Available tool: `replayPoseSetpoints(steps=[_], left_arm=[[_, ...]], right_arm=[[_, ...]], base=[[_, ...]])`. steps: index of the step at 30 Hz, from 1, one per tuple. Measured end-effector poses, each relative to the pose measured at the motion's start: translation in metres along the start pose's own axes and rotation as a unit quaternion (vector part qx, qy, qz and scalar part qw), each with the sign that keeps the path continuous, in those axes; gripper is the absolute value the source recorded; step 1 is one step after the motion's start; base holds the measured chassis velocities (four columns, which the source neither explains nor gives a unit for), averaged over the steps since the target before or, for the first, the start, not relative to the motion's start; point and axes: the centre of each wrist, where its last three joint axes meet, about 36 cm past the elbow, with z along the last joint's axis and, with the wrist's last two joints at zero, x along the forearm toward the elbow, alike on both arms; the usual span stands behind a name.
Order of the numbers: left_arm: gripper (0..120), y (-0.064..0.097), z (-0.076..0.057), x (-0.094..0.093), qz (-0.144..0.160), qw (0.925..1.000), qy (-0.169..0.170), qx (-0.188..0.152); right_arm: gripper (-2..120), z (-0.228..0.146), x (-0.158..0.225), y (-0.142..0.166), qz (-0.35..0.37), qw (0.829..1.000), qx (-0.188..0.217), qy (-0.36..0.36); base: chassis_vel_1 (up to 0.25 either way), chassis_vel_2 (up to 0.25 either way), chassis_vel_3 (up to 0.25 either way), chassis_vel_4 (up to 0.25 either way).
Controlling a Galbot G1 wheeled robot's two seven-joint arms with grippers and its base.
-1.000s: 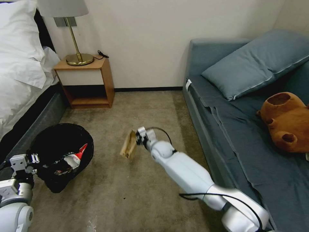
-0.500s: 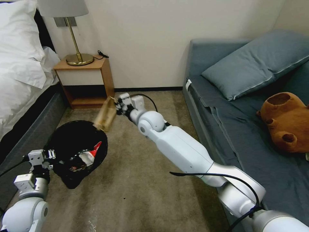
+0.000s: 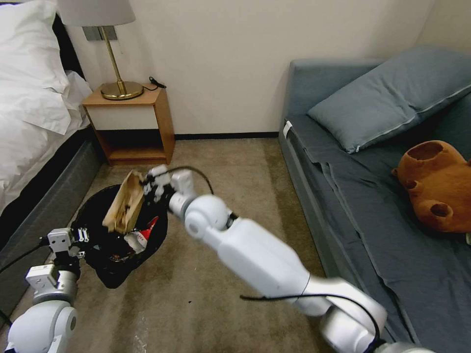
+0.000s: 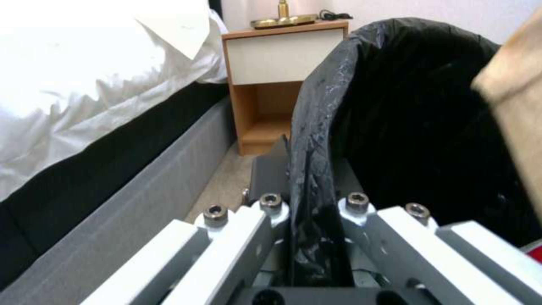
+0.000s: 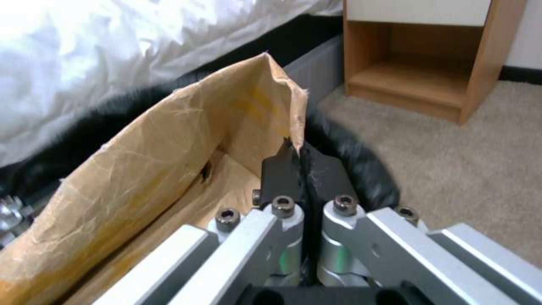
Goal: Pick up the trash bin, then pick up the garbage on the floor and place it into the trash bin.
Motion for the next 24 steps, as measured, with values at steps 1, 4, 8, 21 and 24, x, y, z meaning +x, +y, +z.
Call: replayPoseSetpoints(steps=[1, 4, 8, 21, 24], left_arm=[[4, 0.000, 0.000, 0.001, 0.000, 1.0000, 0.000, 0.001], [4, -0.001, -0.001, 0.002, 0.001, 1.0000, -0.003, 0.004], [4, -0.001, -0.001, 0.003, 0.000, 1.0000, -0.002, 0.010], [4, -0.005, 0.003, 0.007, -0.009, 0.9986, 0.017, 0.050], [4, -0.006, 0.003, 0.007, -0.013, 0.9981, 0.021, 0.056]], right_arm=[[0, 0.012, -0.002, 0.003, 0.006, 1.000, 0.000, 0.007], [0, 0.031, -0.005, 0.002, 0.039, 0.999, 0.008, 0.024], [5, 0.033, -0.005, 0.002, 0.046, 0.998, 0.007, 0.030], [50, 0.041, 0.003, 0.010, 0.045, 0.999, 0.001, 0.018], [61, 0.041, 0.006, 0.019, 0.025, 1.000, 0.003, 0.011]], base=[[0.000, 0.000, 0.000, 0.000], [0.000, 0.000, 0.000, 0.000], [0.000, 0.000, 0.000, 0.000], [0.000, 0.000, 0.000, 0.000], [0.000, 0.000, 0.000, 0.000]])
